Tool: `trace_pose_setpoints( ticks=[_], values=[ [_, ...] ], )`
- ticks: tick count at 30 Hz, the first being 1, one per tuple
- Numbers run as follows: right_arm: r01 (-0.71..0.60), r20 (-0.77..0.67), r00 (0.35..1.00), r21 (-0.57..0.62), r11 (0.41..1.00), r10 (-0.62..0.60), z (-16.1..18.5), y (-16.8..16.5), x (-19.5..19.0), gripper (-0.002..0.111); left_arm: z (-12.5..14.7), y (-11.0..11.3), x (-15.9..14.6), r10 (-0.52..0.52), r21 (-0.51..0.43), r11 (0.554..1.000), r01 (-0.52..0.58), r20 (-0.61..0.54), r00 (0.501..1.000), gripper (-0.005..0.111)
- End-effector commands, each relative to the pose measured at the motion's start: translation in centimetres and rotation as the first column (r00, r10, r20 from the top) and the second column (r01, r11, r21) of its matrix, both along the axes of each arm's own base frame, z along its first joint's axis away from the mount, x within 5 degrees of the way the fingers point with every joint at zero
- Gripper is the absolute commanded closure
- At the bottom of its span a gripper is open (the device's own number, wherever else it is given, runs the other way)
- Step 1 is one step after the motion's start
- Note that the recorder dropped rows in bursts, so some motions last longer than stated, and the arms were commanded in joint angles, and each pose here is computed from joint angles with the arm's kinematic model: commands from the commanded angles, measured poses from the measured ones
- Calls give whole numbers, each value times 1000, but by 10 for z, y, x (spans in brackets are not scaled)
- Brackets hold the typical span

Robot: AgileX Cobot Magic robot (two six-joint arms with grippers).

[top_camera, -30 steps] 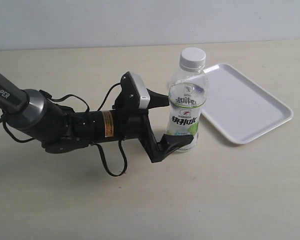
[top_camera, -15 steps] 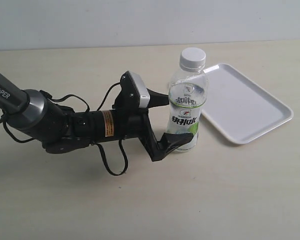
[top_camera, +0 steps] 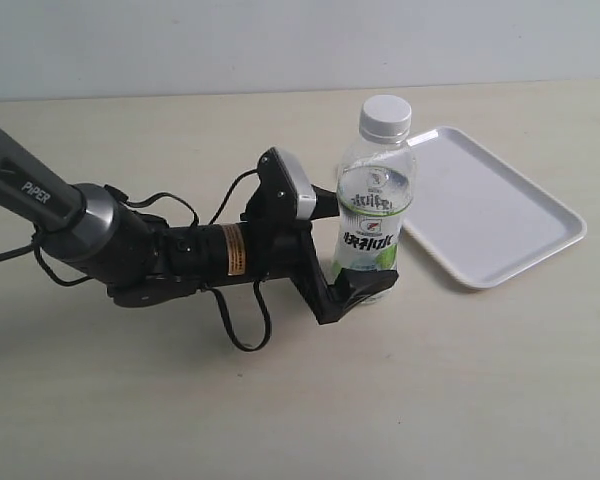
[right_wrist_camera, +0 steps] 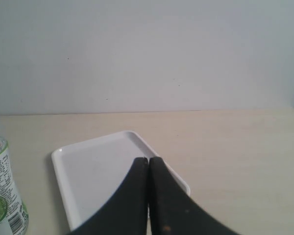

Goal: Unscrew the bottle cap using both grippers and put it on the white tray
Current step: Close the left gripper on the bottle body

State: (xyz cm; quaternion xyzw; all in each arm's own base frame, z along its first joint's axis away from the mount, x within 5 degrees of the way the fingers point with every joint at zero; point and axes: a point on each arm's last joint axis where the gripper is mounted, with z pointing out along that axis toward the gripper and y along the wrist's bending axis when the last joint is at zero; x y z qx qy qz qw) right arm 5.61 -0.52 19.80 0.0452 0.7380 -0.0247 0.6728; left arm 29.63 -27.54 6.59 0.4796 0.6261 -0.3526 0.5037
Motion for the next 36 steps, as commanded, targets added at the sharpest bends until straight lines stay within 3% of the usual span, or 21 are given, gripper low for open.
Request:
trace_pose_setpoints(
  ticks=[1,10,36],
  values=[
    [8,2,1000,-7,1000,-8,-1,0,0,108,-7,-4,3,1,-8,1000,-1,-14,1000,7],
    [8,2,1000,-7,1000,-8,-1,0,0,108,-5,-5,0,-33,-18,999,33,-3,999,7],
    [8,-3,1000,-6,1000,-8,-1,0,0,108,-6,-4,3,7,-15,1000,-7,-16,1000,7]
  ],
)
